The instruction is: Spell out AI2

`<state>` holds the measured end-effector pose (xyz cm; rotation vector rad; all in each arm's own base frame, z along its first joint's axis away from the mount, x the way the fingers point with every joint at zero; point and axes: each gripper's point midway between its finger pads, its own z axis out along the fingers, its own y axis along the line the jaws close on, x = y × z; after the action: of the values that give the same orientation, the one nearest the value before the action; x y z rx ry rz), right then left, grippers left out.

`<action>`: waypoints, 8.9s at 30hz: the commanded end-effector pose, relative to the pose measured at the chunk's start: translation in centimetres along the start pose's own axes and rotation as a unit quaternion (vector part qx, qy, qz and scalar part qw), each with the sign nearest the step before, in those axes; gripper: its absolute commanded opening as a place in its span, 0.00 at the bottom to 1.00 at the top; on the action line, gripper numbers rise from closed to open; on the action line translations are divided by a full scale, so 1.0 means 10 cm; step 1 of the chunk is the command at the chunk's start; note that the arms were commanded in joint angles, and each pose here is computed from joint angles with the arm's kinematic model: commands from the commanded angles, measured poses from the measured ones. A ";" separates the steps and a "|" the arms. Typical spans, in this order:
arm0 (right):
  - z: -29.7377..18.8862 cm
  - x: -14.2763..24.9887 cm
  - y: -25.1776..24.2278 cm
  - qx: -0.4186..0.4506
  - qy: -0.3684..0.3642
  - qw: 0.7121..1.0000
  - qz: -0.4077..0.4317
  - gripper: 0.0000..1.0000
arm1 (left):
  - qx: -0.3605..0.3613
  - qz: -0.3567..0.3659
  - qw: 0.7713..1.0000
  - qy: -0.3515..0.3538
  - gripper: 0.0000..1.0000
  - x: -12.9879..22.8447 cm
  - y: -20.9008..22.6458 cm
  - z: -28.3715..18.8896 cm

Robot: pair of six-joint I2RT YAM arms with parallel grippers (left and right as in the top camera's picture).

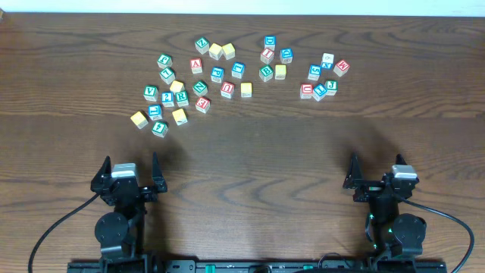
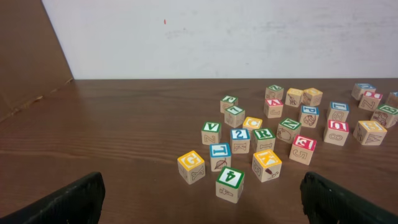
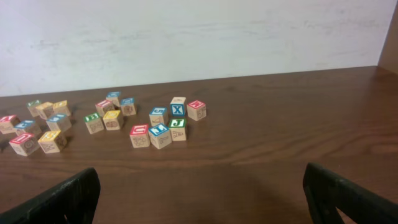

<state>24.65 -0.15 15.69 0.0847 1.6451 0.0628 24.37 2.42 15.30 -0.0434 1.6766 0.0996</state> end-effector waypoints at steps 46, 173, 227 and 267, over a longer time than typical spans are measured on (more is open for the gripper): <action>0.00 0.01 0.00 -0.002 0.001 1.000 -0.006 0.99 | 0.004 0.008 1.000 0.023 0.99 0.15 -0.02 0.01; 3.68 0.56 2.42 -0.008 0.324 0.941 0.096 0.61 | -0.015 -0.083 0.896 0.435 0.62 0.55 -1.10 3.31; 3.67 0.65 2.18 0.016 0.347 0.933 0.091 0.69 | 0.065 -0.118 0.868 0.478 0.22 -0.01 -1.34 2.63; 3.69 0.71 2.01 -0.008 0.379 0.918 0.119 0.74 | 0.022 -0.099 0.813 0.574 0.19 0.45 -1.58 0.73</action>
<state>61.10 19.94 7.62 0.2725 2.4020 0.3012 33.82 -12.55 12.34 -0.2043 2.8456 -0.2159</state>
